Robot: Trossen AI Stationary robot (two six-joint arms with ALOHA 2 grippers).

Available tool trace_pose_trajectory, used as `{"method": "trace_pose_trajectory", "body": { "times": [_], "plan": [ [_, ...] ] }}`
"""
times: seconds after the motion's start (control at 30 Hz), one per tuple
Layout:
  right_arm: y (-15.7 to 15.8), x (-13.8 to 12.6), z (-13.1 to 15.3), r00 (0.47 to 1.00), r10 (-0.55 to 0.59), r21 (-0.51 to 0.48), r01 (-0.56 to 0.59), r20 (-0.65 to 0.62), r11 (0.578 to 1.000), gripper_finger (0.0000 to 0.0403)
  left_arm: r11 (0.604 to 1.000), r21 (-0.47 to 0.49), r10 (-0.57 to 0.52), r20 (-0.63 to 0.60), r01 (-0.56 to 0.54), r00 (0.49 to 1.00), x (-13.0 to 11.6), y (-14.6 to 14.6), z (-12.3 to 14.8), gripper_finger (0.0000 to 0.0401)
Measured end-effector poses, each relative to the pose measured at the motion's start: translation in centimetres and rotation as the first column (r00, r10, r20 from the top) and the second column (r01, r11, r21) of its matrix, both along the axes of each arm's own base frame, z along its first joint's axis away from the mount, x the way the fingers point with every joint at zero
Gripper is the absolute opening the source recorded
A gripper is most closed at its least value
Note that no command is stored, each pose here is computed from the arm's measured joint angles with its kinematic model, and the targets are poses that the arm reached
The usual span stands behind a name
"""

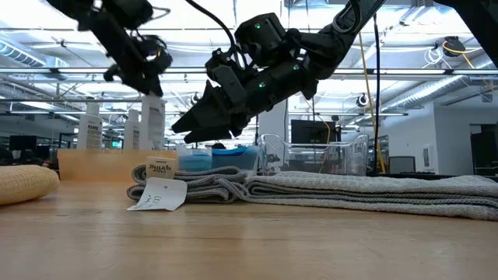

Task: Pick & Place Kitchen Items
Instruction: Put the white plastic restorer bottle into the orange bin, then put the gray towel into the right transparent bin

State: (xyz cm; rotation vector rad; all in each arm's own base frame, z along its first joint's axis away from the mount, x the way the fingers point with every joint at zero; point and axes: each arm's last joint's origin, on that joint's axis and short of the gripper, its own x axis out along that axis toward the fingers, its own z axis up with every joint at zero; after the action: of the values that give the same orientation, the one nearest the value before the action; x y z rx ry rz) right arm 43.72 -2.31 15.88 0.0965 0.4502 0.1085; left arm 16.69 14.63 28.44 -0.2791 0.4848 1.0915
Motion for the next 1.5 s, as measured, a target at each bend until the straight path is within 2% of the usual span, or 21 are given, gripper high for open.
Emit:
{"method": "trace_pose_trajectory", "body": {
  "times": [0.33, 0.73, 1.2, 1.5],
  "plan": [
    [0.0, 0.0, 0.0, 1.000, -0.001, 0.000, 0.001, 0.000, 1.000, 0.0332, 1.000, 0.004, 0.020, -0.010, -0.020, 1.000, 2.3, 2.8, -2.3, 0.0120],
    [0.0, 0.0, 0.0, 1.000, -0.001, 0.000, 0.001, 0.000, 1.000, 0.0331, 0.999, -0.044, 0.006, -0.038, -0.008, 0.999, 3.2, 3.5, -3.9, 0.0122],
    [0.0, 0.0, 0.0, 1.000, -0.001, 0.000, 0.001, 0.001, 1.000, 0.0332, 0.999, -0.047, 0.004, -0.039, -0.006, 0.999, 3.0, 3.2, -3.6, 0.0218],
    [0.0, 0.0, 0.1, 1.000, -0.001, 0.000, 0.001, 0.001, 1.000, 0.0331, 0.997, -0.001, -0.076, 0.042, 0.077, 0.996, 1.4, 1.6, -0.8, 0.0236]
  ]
}}
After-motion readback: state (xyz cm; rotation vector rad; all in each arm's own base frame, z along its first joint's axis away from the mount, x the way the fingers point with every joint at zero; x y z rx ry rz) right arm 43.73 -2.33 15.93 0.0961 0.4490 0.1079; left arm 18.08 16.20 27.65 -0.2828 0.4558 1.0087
